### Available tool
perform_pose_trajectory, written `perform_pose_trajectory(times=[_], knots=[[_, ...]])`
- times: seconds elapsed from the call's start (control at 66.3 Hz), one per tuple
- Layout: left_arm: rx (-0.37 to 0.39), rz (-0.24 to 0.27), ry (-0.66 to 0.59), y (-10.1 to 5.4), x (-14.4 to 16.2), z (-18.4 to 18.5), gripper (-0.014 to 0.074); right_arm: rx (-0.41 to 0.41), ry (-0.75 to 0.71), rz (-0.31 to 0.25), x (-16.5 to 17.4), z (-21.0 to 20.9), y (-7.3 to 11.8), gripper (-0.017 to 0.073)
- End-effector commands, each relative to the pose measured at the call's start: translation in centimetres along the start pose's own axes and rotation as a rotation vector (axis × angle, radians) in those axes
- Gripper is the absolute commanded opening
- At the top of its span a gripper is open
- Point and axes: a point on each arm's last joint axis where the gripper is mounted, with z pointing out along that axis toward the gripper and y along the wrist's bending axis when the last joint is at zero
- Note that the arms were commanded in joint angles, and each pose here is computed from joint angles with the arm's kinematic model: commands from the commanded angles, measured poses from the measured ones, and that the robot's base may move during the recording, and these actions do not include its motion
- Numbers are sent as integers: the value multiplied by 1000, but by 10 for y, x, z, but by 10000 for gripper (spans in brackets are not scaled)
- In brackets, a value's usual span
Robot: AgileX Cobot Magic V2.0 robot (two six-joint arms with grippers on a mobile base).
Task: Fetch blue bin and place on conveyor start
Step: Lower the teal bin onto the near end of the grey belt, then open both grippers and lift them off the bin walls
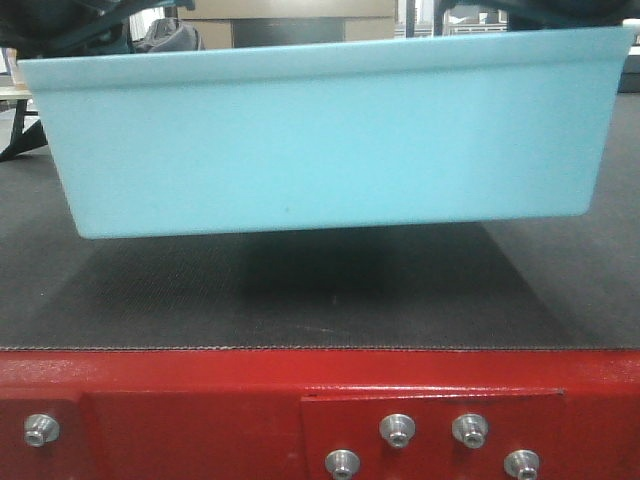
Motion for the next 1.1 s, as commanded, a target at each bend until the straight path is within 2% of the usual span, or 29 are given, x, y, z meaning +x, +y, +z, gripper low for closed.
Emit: perform_pose_trajectory(times=[0.0, 0.257, 0.407, 0.498, 0.604, 0.679, 0.724, 0.8, 0.86, 0.936, 0.996, 1.087], knots=[[103, -42, -62, -11, -9, 4, -111, -120, -74, 16, -7, 1, 15, -162], [93, -18, -25, -15, -1, 23, -111, -129, -39, -7, 3, 29, 22, -162], [108, 20, -41, -17, -1, 29, -91, -109, -5, -15, 9, 41, 22, -162], [125, 29, -56, -19, -2, 29, 27, -103, -3, -12, 8, 43, 20, -162], [129, 30, -63, -20, -4, 28, 293, -82, -1, 3, 6, 44, 13, -162], [127, 28, -69, -20, -7, 27, 379, -61, 7, 19, 5, 46, 8, -143], [119, 27, -69, -20, -9, 26, 385, -48, 14, 30, 5, 46, 4, -85], [102, 42, -74, -19, -12, 25, 382, -38, 18, 34, 4, 47, 2, 78], [81, 62, -79, -18, -15, 24, 382, -36, 17, 35, 4, 46, 2, 245], [43, 76, -77, -16, -19, 22, 382, -33, 19, 35, 4, 46, 1, 384], [18, 80, -75, -15, -22, 20, 382, -18, 29, 35, 4, 45, 0, 429], [1, 77, -75, -14, -25, 18, 382, 14, 41, 37, 3, 41, -3, 409]])
